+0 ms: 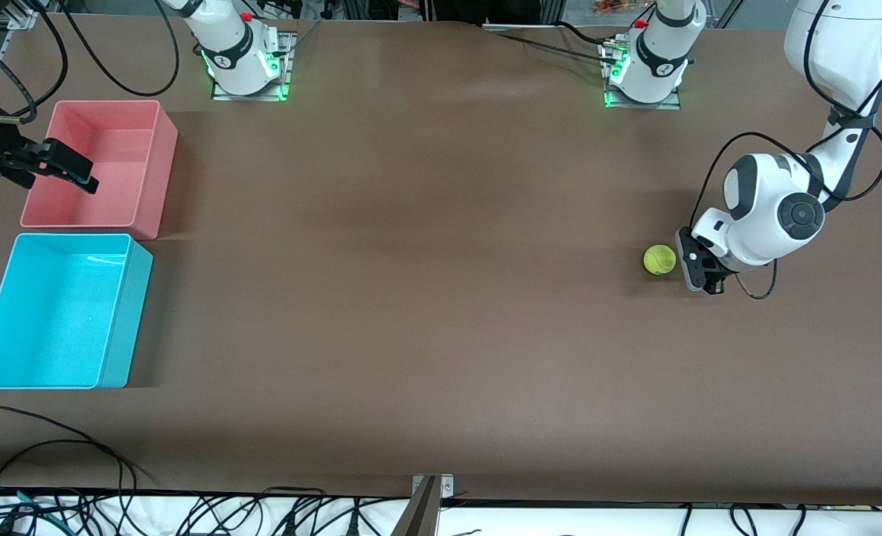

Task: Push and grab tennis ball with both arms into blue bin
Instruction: 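Lower the left gripper beside the tennis ball, fingers closed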

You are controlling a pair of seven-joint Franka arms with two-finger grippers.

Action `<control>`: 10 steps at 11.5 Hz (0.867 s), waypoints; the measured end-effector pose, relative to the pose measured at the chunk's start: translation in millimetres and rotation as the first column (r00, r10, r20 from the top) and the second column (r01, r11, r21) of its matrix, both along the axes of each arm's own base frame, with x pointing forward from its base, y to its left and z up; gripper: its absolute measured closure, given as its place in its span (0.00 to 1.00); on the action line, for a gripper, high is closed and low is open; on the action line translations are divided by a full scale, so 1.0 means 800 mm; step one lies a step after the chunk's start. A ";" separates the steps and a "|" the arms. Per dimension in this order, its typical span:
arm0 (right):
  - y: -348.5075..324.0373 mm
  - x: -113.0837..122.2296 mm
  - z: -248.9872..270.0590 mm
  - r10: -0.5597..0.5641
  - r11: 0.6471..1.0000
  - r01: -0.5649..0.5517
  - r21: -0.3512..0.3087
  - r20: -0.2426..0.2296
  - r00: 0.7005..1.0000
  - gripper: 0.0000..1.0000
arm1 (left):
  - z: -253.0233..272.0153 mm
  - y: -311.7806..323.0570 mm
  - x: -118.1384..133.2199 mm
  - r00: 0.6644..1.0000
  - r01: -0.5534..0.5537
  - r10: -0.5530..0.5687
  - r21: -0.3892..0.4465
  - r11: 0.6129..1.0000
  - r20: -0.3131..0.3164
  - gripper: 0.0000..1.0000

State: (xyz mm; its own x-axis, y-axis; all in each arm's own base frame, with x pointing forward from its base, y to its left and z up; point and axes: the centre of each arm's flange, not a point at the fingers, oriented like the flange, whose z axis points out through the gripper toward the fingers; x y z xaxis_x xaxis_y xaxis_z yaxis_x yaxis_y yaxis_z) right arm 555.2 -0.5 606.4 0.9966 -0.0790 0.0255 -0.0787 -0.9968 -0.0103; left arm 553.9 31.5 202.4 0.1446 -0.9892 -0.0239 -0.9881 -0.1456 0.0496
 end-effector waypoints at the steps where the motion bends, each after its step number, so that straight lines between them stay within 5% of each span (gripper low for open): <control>1: 0.000 0.000 0.000 0.000 1.000 0.000 0.000 0.000 1.000 0.00 | -0.002 -0.002 0.000 1.000 0.002 -0.002 -0.001 1.000 -0.002 0.99; 10: 0.000 0.000 0.000 0.000 1.000 0.000 0.000 0.000 1.000 0.00 | -0.031 -0.005 -0.023 0.998 0.008 -0.008 -0.007 1.000 -0.059 0.99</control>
State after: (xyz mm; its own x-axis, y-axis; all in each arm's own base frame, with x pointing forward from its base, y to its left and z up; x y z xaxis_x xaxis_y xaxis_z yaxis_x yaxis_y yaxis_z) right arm 555.2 -0.4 606.4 0.9966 -0.0789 0.0255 -0.0787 -0.9968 -0.0103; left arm 535.4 27.4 177.4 0.1353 -0.9905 -0.0254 -0.9846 -0.1372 0.1084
